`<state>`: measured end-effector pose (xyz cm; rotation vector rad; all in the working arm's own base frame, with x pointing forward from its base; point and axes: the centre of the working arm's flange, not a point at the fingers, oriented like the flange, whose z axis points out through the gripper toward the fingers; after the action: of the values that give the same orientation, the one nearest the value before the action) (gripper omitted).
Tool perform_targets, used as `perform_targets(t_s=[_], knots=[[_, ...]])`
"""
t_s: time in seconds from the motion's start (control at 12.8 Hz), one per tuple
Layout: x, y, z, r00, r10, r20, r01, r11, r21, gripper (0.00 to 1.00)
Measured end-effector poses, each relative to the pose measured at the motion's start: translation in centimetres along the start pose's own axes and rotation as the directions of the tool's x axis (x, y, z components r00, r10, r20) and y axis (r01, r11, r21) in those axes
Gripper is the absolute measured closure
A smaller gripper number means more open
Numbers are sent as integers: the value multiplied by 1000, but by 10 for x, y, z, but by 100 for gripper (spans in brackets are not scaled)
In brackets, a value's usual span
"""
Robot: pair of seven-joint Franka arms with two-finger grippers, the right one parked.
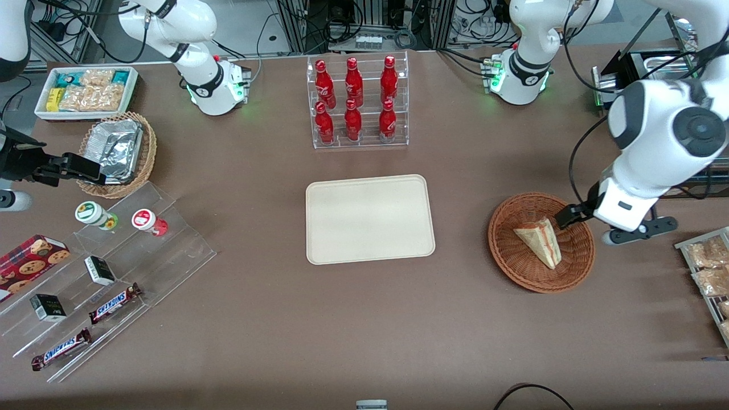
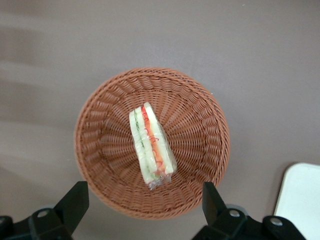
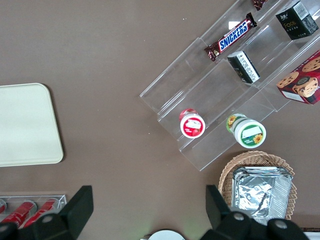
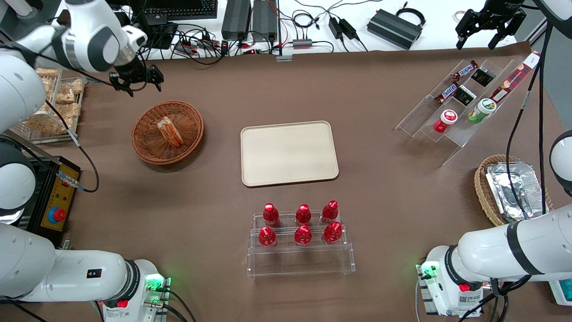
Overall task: Place sandwich from basket to tray
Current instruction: 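Lower the open left gripper over the wrapped sandwich in the basket, then close the left gripper on the sandwich's upright edge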
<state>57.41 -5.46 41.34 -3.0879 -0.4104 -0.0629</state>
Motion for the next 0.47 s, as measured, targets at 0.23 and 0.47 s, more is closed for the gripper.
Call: perform_targets(t_s=[0.23,0.47], knots=[[-13,-1,41,996,-84,-5,84,996,-7,0],[-23,-2,78,993,-112,-27,112,993,-26,0]])
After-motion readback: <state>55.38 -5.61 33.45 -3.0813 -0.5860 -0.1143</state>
